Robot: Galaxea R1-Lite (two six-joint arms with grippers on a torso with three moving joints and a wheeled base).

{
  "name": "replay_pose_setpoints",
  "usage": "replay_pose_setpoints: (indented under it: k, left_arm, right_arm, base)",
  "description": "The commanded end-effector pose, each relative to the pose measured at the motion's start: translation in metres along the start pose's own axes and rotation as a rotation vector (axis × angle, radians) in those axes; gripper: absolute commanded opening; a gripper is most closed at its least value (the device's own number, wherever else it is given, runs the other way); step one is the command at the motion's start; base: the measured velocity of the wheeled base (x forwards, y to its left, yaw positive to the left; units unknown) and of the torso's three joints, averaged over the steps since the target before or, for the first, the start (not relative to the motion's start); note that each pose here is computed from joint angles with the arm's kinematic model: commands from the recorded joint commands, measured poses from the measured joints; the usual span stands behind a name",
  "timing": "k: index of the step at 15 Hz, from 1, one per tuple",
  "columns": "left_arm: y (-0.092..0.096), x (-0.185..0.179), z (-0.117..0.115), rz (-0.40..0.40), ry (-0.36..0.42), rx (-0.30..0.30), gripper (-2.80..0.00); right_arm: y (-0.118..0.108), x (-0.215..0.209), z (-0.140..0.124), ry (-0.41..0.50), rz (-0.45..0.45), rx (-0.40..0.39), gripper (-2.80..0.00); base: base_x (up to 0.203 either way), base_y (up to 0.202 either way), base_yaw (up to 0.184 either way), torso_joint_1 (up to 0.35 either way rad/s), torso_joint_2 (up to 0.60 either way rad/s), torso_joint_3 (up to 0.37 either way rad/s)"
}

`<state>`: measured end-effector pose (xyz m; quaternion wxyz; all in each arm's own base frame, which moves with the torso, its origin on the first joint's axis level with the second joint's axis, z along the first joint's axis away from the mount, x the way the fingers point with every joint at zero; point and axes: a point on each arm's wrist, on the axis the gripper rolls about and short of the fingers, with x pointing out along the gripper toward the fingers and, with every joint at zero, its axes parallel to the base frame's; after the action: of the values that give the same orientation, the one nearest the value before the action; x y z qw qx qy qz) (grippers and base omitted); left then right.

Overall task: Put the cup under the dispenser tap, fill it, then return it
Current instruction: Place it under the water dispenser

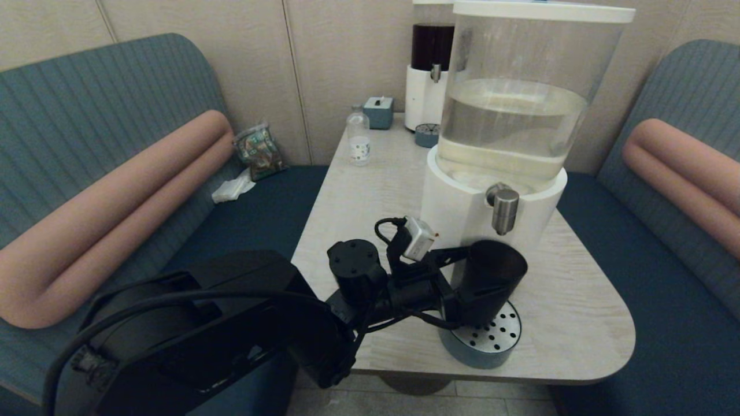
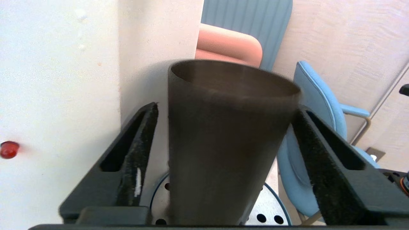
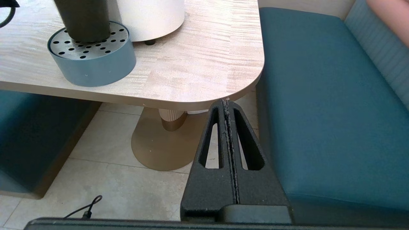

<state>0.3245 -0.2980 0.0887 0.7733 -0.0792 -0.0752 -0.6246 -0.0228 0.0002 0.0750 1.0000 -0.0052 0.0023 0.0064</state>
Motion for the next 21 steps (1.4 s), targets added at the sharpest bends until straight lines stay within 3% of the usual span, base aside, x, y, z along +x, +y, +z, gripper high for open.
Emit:
replay_pose_setpoints:
  k: [1,14,21]
  left_arm:
    - [-0.002,-0.001,0.005,-0.001,-0.009,0.004,0.0]
    - [-0.029,-0.035,0.003,0.02,0.104,-0.089,0.0]
    - [-0.054,-0.064,0.028,0.028,0.133,-0.101,0.0]
  right_arm:
    - [0.0,0.0,0.0,0.0,0.001,0.0,-2.8]
    - [0.0,0.0,0.0,0.0,0.001,0.0,-2.8]
    - [0.0,0.0,0.0,0.0,0.001,0.0,-2.8]
  base:
    - [0.0,0.0,0.0,0.0,0.0,0.0]
    - [0.0,0.0,0.0,0.0,0.0,0.0]
    - [0.0,0.0,0.0,0.0,0.0,0.0]
